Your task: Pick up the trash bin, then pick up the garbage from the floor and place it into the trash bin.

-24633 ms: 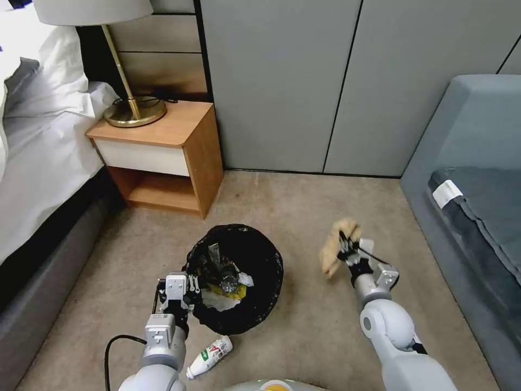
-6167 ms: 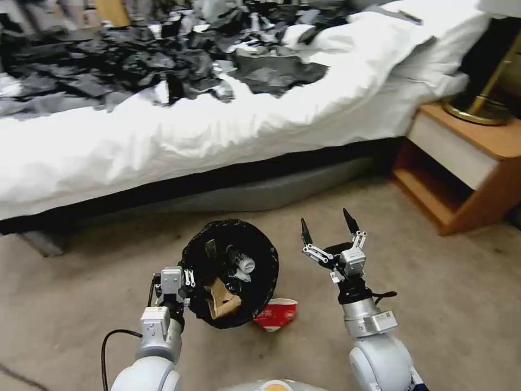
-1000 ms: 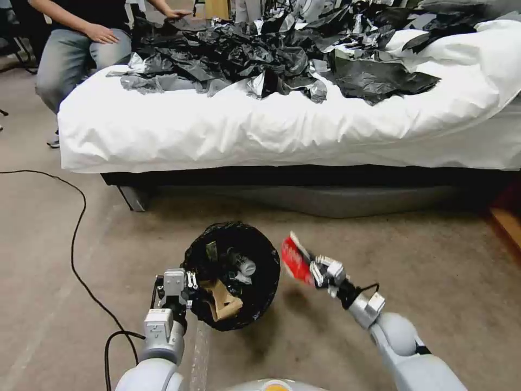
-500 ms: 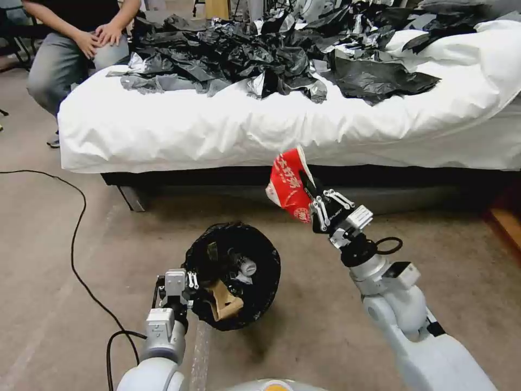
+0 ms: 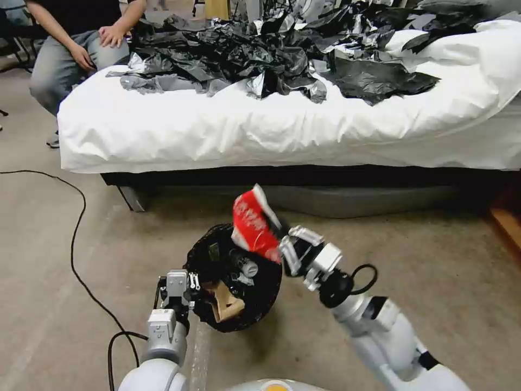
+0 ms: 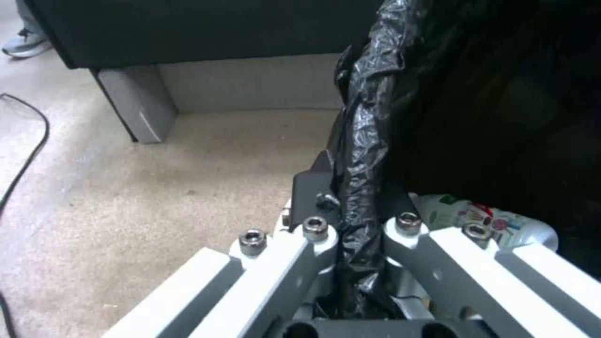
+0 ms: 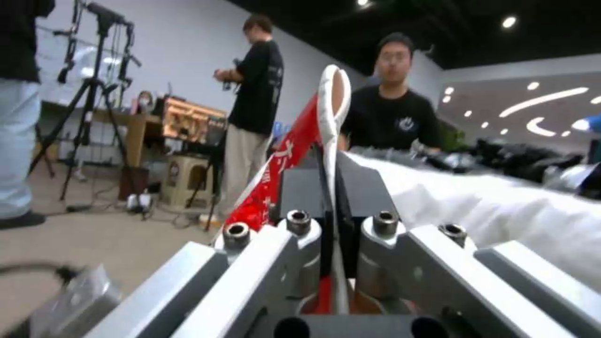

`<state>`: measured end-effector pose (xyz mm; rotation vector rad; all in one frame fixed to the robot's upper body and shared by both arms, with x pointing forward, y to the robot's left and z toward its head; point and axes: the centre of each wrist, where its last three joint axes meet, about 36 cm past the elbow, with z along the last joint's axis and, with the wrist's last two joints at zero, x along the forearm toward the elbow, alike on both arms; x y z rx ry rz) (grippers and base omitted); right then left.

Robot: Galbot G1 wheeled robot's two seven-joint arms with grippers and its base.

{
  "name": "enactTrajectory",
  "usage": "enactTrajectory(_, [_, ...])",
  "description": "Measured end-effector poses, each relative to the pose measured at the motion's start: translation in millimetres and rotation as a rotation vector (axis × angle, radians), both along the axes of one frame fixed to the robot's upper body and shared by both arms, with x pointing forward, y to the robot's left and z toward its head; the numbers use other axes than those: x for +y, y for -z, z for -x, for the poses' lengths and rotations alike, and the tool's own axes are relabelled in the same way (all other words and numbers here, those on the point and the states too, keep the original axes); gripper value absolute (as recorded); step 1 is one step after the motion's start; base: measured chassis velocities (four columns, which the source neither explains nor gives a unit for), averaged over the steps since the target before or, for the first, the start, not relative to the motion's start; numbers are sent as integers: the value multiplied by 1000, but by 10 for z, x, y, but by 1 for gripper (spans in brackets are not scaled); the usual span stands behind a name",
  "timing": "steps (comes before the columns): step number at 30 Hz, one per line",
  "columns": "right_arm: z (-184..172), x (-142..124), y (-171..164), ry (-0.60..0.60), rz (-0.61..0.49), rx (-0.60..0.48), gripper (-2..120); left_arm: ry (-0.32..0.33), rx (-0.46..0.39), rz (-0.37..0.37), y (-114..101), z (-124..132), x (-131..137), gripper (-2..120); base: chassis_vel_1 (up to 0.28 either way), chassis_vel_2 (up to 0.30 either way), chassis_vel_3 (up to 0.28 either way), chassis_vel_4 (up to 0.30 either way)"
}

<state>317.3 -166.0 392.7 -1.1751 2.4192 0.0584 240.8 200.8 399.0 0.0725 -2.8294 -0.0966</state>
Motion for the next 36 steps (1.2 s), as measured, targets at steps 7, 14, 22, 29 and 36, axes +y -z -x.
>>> enactTrajectory(7, [-8, 118, 370, -36, 60, 65, 0, 1, -4, 1, -21, 7, -7, 1, 0, 0, 0, 0])
enactTrajectory(14, [6, 182, 588, -48, 95, 104, 0, 2, -5, 3, -24, 2, -18, 1, 0, 0, 0, 0])
enactTrajectory(22, [89, 190, 662, -73, 134, 129, 15, 3, -7, 3, -21, -14, -20, 1, 0, 0, 0, 0])
enactTrajectory(29, [136, 190, 686, -83, 143, 136, 40, 5, -5, 3, -15, -15, -19, 1, 0, 0, 0, 0])
enactTrajectory(36, [153, 133, 656, -74, 150, 130, 70, 6, -4, 3, -6, -21, -17, 1, 0, 0, 0, 0])
